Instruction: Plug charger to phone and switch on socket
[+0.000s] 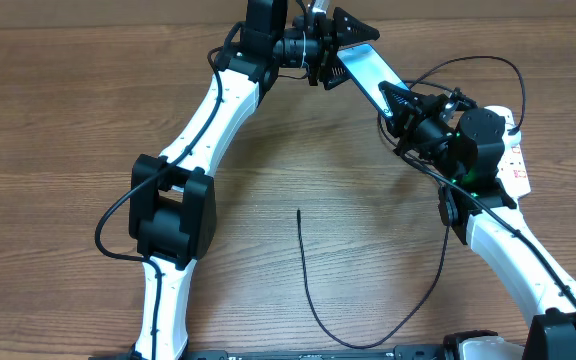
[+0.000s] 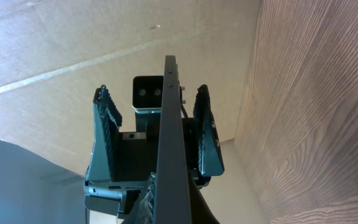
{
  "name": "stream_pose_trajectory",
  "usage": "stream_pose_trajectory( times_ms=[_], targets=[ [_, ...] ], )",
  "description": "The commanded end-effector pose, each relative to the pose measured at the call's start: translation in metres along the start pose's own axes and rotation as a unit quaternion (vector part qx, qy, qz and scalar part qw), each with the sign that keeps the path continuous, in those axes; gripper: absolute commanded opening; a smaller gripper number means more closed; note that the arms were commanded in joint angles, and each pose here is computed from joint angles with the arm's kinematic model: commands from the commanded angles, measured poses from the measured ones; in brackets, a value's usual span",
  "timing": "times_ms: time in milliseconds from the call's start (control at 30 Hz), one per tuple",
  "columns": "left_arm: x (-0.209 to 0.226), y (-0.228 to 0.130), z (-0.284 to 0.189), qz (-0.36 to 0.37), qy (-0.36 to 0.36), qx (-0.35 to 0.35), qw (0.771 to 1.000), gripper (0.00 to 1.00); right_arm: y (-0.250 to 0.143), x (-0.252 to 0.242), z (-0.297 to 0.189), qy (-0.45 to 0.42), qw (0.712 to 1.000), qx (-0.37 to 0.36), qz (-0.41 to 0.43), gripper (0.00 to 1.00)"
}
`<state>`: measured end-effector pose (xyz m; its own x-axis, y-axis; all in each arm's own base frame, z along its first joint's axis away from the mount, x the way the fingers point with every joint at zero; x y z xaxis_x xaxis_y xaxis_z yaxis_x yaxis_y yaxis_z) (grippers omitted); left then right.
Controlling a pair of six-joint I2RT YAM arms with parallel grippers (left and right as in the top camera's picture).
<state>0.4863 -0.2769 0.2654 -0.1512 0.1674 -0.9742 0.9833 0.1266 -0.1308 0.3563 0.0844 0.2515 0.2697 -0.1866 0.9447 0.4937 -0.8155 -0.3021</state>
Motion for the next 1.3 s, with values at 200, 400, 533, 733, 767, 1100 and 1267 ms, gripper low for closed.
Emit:
stream_pose_trajectory(
  times_ms=[200, 400, 533, 733, 767, 1100, 1267],
  targets=[
    [-0.008, -0.002, 0.001, 0.012, -0.005, -0.001, 1.0, 0.62, -0.006, 0.02, 0.0, 0.038, 0.999, 0.01, -0.003, 0.04],
    [-0.008, -0.001, 0.002, 0.014, -0.004, -0.007, 1.0, 0.46, -0.006, 0.02, 0.0, 0.038, 0.999, 0.011, -0.002, 0.04],
    [-0.008, -0.001, 0.002, 0.02, -0.003, -0.009, 1.0, 0.34, -0.007, 0.019, 0.0, 0.037, 0.999, 0.013, -0.002, 0.04],
    [-0.008, -0.001, 0.002, 0.035, -0.002, -0.01, 0.999, 0.21, -0.007, 0.019, 0.0, 0.037, 0.999, 0.013, -0.002, 0.04],
    [-0.008, -0.001, 0.002, 0.035, -0.002, -0.01, 0.999, 0.17, -0.007, 0.019, 0.0, 0.037, 0.999, 0.013, -0.002, 0.04],
    [-0.007, -0.002, 0.008, 0.04, 0.003, -0.02, 0.999, 0.15, -0.007, 0.019, 0.0, 0.036, 0.999, 0.016, -0.002, 0.04],
    [-0.007, -0.003, 0.013, 0.048, 0.009, -0.035, 0.998, 0.13, -0.008, 0.019, 0.0, 0.036, 0.999, 0.017, -0.002, 0.04]
  ],
)
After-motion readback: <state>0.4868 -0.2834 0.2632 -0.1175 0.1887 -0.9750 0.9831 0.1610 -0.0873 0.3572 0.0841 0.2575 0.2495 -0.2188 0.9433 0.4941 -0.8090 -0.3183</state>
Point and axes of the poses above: each gripper's point midway between its finger pads, its own z axis out along the fingers, its own x axis along the line the jaws close on, y = z × x, the point moved 8 cm from there along -z, back along the fingers, and after that the axes turned 3 degrees about z, right-handed, at the moved point
